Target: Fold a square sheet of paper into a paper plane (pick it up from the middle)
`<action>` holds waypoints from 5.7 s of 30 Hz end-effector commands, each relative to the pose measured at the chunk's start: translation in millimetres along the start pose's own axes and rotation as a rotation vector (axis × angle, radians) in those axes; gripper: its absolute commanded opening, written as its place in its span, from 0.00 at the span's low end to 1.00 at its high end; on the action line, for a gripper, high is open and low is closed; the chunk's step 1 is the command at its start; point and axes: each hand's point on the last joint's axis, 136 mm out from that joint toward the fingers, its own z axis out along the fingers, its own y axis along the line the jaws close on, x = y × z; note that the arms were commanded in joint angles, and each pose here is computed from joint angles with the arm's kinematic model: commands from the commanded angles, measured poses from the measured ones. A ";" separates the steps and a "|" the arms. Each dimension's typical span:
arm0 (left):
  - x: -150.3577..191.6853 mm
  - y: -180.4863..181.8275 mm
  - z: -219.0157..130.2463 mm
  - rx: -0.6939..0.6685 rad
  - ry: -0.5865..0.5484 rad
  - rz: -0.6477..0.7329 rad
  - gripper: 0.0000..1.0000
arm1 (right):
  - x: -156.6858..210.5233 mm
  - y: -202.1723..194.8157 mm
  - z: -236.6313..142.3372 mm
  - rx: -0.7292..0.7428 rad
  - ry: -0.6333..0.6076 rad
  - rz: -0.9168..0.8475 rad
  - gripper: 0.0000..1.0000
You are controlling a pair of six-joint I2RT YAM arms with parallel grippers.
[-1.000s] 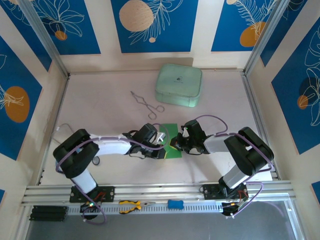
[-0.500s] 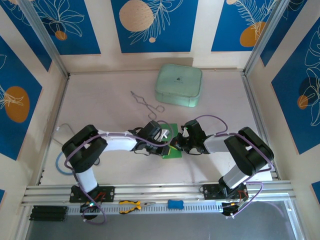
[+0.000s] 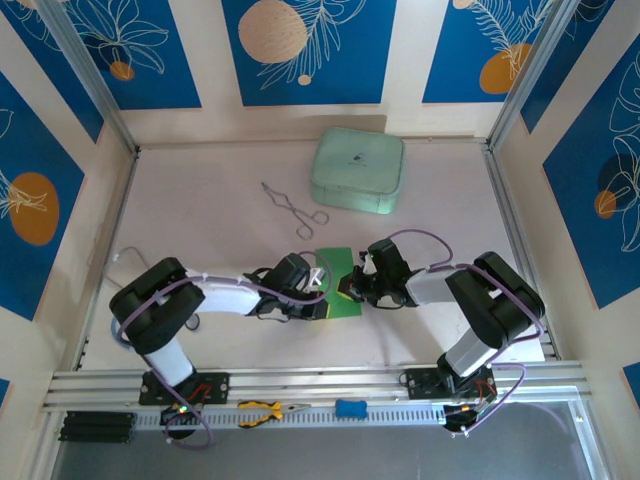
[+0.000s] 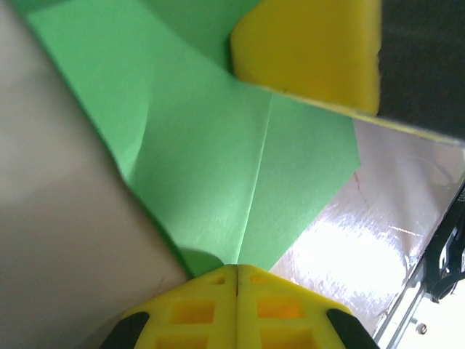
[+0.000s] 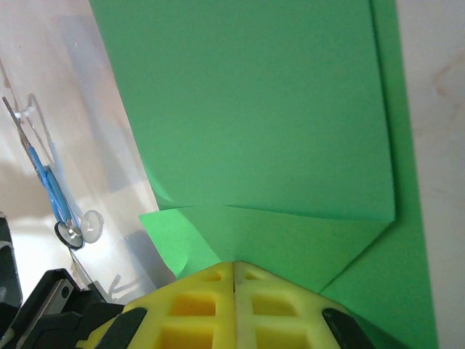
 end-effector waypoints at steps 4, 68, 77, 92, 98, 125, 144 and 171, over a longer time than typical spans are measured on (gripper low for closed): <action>36.6 28.8 -11.9 -0.103 0.077 -0.069 0.00 | 12.2 -47.1 1.1 0.159 0.027 0.073 0.00; -45.2 -39.9 -4.1 0.016 -0.032 0.047 0.00 | -8.7 -42.1 -15.9 0.138 0.006 0.027 0.00; -42.9 -35.6 19.7 0.036 0.032 0.031 0.00 | -7.4 -44.1 -16.1 0.146 0.011 0.031 0.00; -4.2 6.9 15.0 -0.053 0.067 -0.022 0.00 | -6.0 -50.6 -16.0 0.163 0.016 0.040 0.00; 2.3 6.4 6.6 -0.051 0.068 -0.022 0.02 | -6.5 -49.8 -16.4 0.161 0.015 0.038 0.00; -53.2 -35.5 -28.8 -0.026 -0.095 0.090 0.02 | -7.6 -40.0 -18.3 0.133 0.019 0.018 0.00; -21.4 28.8 14.9 -0.155 0.049 -0.032 0.00 | -14.8 7.6 -46.0 0.073 0.008 -0.056 0.12; -30.6 10.0 4.4 -0.099 -0.035 -0.086 0.00 | 46.2 -14.2 -63.4 0.169 0.019 0.036 0.42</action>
